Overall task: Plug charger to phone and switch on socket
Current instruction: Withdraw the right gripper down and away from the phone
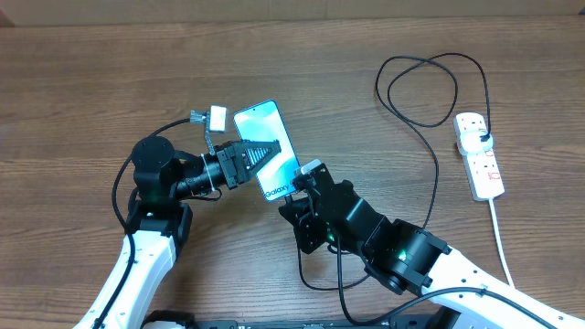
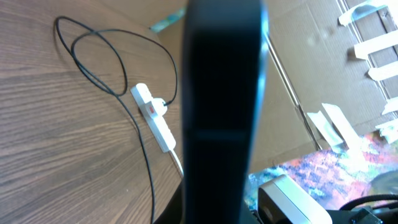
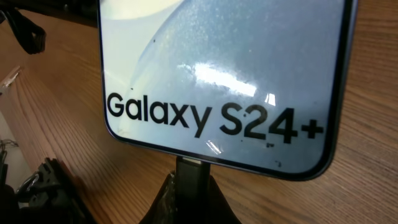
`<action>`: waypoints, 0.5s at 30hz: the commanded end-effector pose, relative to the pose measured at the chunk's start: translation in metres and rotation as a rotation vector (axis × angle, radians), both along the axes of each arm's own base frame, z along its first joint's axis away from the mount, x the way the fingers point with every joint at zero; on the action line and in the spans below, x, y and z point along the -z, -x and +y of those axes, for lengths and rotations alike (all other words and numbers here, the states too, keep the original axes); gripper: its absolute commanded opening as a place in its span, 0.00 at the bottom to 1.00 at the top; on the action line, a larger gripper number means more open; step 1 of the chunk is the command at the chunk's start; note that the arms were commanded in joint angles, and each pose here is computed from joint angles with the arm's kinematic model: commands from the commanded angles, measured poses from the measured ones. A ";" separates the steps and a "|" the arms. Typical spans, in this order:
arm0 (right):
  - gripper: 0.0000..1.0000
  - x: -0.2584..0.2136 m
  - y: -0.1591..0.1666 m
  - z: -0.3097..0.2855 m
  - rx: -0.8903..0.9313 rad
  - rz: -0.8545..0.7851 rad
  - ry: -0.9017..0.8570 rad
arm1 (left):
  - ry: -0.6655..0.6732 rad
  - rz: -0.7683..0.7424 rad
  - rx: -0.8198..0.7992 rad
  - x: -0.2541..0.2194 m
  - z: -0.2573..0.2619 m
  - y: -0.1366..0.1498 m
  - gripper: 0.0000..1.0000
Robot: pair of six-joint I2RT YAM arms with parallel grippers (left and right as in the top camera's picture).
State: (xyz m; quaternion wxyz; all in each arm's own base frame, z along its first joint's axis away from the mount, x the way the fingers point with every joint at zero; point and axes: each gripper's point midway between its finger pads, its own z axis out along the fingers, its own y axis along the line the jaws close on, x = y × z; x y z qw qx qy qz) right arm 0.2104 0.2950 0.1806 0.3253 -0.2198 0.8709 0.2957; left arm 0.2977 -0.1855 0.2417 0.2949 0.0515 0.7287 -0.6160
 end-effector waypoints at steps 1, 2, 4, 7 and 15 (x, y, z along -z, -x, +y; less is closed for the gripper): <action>0.04 -0.042 -0.015 0.010 0.005 -0.125 -0.085 | 0.004 -0.022 0.148 0.000 -0.014 0.027 0.04; 0.04 -0.050 -0.017 0.012 0.004 -0.145 -0.106 | 0.005 -0.018 0.151 0.000 -0.014 0.027 0.04; 0.04 -0.067 -0.020 0.016 0.005 -0.170 -0.140 | 0.004 0.012 0.160 0.004 -0.016 0.030 0.04; 0.04 -0.065 -0.018 0.014 0.004 -0.155 -0.120 | 0.000 0.037 0.172 0.008 -0.020 0.033 0.04; 0.39 -0.052 0.005 0.004 -0.034 -0.040 -0.086 | -0.009 0.097 0.016 0.013 -0.016 0.009 0.04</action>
